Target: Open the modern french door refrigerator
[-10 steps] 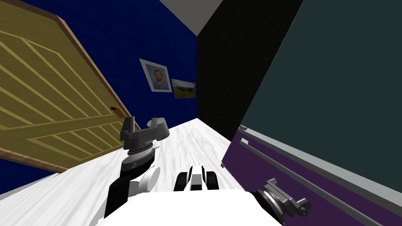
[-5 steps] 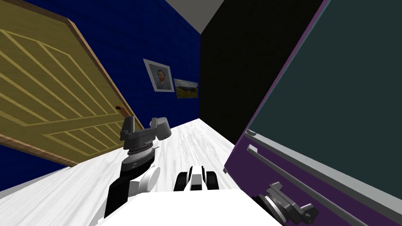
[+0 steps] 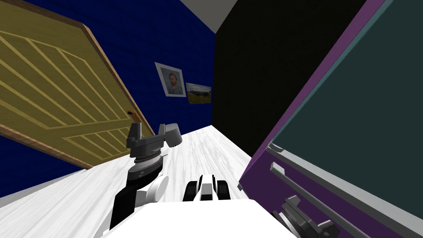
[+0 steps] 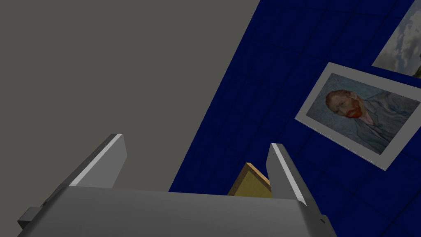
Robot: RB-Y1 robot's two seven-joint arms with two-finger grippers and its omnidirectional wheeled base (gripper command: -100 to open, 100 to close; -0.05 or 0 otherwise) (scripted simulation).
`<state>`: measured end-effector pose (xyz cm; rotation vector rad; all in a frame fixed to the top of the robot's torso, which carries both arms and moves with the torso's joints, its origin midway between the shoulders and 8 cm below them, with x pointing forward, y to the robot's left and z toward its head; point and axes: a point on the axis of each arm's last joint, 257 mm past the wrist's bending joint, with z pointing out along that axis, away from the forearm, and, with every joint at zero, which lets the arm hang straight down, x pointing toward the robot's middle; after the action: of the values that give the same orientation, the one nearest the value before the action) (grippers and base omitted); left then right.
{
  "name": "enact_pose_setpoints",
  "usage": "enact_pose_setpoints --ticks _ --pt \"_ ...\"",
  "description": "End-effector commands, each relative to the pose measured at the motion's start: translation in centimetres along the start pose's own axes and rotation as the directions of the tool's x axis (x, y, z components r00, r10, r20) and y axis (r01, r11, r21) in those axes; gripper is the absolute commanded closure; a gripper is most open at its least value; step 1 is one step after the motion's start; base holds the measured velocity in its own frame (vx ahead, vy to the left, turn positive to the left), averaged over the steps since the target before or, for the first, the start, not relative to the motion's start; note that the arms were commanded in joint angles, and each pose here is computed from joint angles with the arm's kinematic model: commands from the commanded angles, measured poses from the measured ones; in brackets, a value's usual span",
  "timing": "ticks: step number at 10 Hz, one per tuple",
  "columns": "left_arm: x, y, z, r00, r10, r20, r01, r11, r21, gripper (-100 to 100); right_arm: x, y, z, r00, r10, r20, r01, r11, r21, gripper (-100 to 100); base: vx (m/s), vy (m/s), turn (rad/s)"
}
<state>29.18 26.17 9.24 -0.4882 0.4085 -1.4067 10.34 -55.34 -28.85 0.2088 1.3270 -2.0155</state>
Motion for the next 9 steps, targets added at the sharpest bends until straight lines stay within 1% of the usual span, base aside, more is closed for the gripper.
enact_pose_setpoints --ticks 1,3,4,6,7,9 --pt "0.0 0.0 0.0 1.0000 0.000 0.000 0.000 1.0000 0.000 0 -0.2 -1.0 -1.0 0.999 -0.028 0.039 0.027 0.999 0.029 -100 0.077 -0.012 0.070" --pt "0.0 0.0 0.0 1.0000 0.000 0.000 0.000 1.0000 0.000 0 -0.7 -1.8 -2.5 0.994 -0.066 0.092 0.062 0.997 0.047 -100 0.095 -0.023 0.147" --pt "0.0 0.0 0.0 1.0000 0.000 0.000 0.000 1.0000 0.000 0 -0.8 -2.0 -2.5 0.993 -0.066 0.093 0.061 0.997 0.057 -100 0.084 -0.031 0.057" --pt "0.0 0.0 0.0 1.0000 0.000 0.000 0.000 1.0000 0.000 0 -1.2 -2.7 -4.0 0.987 -0.092 0.134 0.083 0.994 0.074 -100 0.092 -0.045 0.128" --pt "0.0 0.0 0.0 1.0000 0.000 0.000 0.000 1.0000 0.000 0 -1.2 -2.7 -4.0 0.987 -0.092 0.134 0.083 0.994 0.074 -100 0.068 -0.027 0.043" --pt "0.0 0.0 0.0 1.0000 0.000 0.000 0.000 1.0000 0.000 0 -1.6 -3.2 -5.1 0.981 -0.109 0.163 0.096 0.992 0.084 -100 0.057 -0.021 0.086"
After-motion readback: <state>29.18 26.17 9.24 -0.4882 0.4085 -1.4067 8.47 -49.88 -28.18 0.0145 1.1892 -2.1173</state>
